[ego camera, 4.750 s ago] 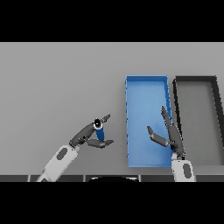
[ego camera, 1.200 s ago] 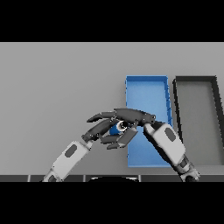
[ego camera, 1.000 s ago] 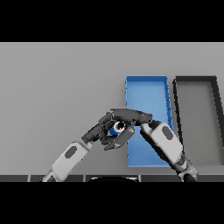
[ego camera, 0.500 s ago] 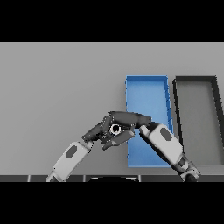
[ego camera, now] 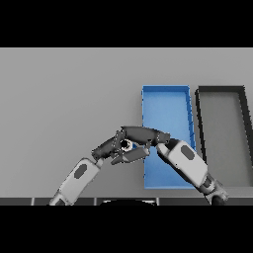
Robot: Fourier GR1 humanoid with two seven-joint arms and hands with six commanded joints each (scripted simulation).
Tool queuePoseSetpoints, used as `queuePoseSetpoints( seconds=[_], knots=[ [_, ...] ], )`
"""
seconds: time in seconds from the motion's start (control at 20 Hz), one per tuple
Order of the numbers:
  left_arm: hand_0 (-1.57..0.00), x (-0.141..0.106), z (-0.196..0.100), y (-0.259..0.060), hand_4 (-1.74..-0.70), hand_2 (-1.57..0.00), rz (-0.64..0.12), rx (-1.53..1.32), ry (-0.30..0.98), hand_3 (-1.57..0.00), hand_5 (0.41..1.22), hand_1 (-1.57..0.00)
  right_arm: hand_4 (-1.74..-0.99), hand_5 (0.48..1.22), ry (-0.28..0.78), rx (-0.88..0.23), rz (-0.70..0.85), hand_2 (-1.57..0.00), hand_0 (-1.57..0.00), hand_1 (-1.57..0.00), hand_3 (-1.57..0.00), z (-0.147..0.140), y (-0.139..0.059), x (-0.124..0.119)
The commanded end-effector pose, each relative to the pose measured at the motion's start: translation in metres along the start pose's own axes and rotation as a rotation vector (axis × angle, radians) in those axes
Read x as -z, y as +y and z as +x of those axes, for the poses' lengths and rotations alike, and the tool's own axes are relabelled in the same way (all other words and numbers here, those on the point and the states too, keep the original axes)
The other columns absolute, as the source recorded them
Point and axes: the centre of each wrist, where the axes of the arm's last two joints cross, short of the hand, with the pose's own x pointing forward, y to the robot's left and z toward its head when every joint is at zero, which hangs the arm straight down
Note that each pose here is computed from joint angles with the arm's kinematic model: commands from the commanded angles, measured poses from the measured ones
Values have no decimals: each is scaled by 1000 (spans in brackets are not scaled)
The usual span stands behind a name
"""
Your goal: Pick up the blue pipe and place it into the blue bin.
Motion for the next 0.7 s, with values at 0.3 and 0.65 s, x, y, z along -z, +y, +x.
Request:
queuePoseSetpoints(
  seconds=[0.3, 0.65],
  knots=[
    [-71, -4, -4, -4, -882, -64, 45, -94, 25, -65, 671, -67, -1487, 1219, 9, -5, -21, -1570, -1570, -1570, -1569, -5, -2, -4],
    [-14, -6, -4, -5, -913, -13, 51, -133, 101, -13, 543, -13, -1491, 1221, -2, 247, -21, -1571, -1571, -1571, -1571, 11, -15, -3]
  ],
)
